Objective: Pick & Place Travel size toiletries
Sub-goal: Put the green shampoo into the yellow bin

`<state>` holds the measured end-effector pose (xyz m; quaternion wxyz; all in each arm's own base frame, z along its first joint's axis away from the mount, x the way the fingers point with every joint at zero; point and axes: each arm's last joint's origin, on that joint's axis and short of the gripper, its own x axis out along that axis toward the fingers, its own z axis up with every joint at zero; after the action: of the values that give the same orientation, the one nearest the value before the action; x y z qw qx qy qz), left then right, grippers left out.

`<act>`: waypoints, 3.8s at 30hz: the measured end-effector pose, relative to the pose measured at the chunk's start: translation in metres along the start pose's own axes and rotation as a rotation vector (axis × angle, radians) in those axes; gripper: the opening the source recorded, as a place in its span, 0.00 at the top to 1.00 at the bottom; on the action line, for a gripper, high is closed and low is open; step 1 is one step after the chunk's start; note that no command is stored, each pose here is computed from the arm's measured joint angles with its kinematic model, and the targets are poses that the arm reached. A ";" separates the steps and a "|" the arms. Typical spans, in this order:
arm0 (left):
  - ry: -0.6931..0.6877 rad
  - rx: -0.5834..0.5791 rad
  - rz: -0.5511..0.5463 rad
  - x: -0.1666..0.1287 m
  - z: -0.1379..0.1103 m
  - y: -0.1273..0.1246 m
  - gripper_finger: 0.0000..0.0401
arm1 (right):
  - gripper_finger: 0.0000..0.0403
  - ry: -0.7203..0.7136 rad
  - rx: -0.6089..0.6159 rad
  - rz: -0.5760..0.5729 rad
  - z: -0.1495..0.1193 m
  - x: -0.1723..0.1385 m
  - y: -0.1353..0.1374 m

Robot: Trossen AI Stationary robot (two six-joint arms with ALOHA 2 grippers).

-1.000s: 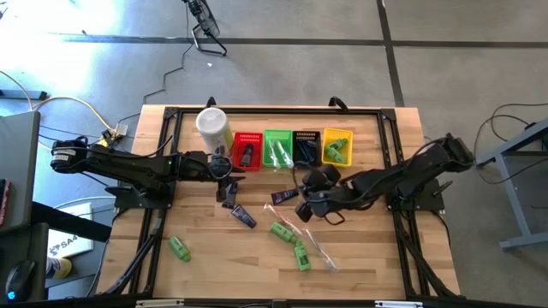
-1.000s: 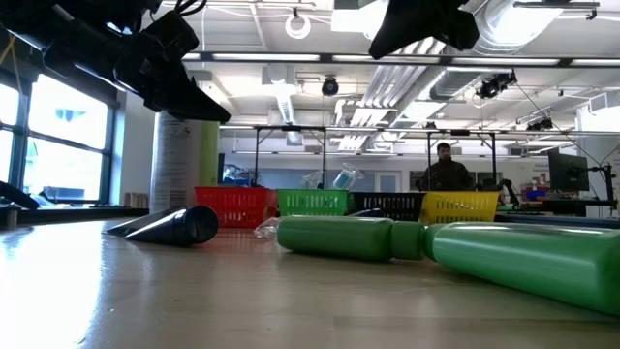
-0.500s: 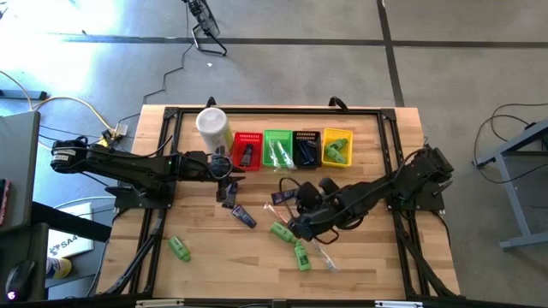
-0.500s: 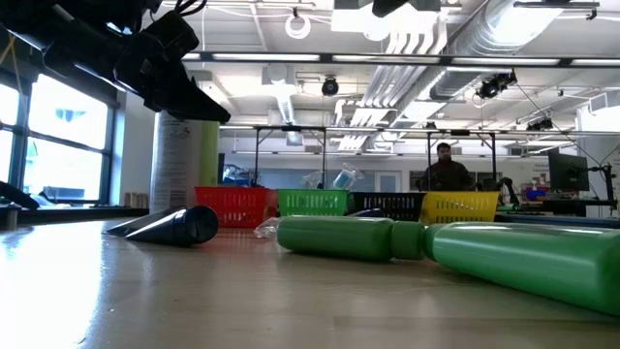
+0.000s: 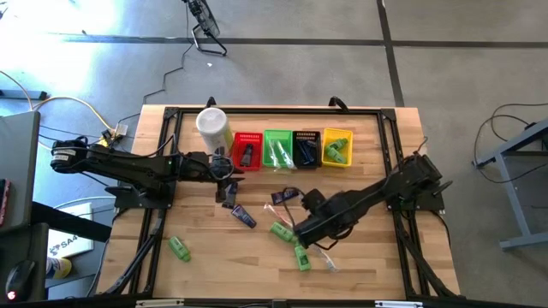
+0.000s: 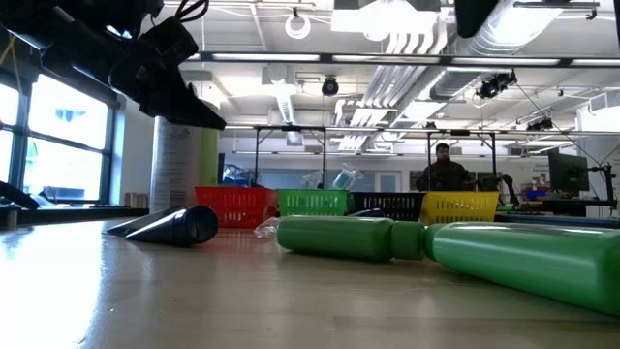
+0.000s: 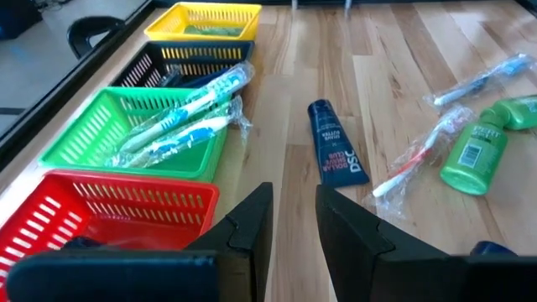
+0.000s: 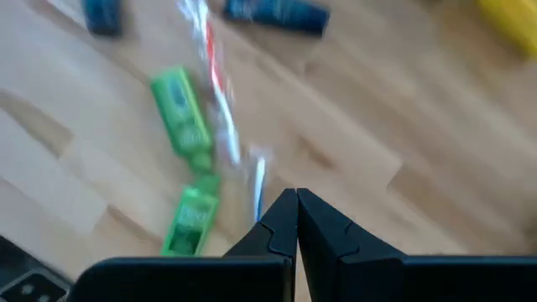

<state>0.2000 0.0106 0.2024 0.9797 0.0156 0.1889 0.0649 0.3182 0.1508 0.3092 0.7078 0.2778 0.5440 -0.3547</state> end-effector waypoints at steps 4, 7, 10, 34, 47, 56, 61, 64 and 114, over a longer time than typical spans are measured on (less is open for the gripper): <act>-0.003 0.000 0.000 0.000 0.000 0.000 0.78 | 1.00 0.113 0.055 0.045 -0.005 0.010 0.012; -0.003 0.000 0.000 0.000 0.000 0.000 0.78 | 1.00 0.155 0.049 0.117 -0.006 0.018 0.025; -0.004 0.000 0.000 0.000 0.000 0.000 0.78 | 1.00 0.161 -0.006 0.147 -0.007 0.025 0.033; 0.049 0.003 -0.001 0.000 -0.005 0.000 0.78 | 0.43 0.067 0.104 0.083 -0.029 0.054 0.052; 0.050 0.003 -0.001 0.000 -0.005 0.000 0.78 | 0.35 0.158 0.109 0.084 -0.036 0.078 0.066; 0.072 0.004 -0.001 0.000 -0.007 0.000 0.78 | 0.35 0.181 0.068 0.090 -0.038 0.097 0.075; 0.075 0.004 -0.001 0.000 -0.007 0.000 0.78 | 0.35 0.195 0.052 0.097 -0.040 0.107 0.081; 0.076 0.004 -0.001 0.000 -0.007 0.000 0.78 | 0.35 0.202 0.036 0.088 -0.042 0.113 0.082; 0.098 -0.020 -0.002 -0.001 -0.009 0.000 0.78 | 0.55 0.331 -0.016 0.104 -0.055 0.159 0.079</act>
<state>0.1960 0.0104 0.1938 0.9695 0.0024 0.2359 0.0667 0.3748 0.2086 0.1417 0.6283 0.3548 0.6406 -0.2626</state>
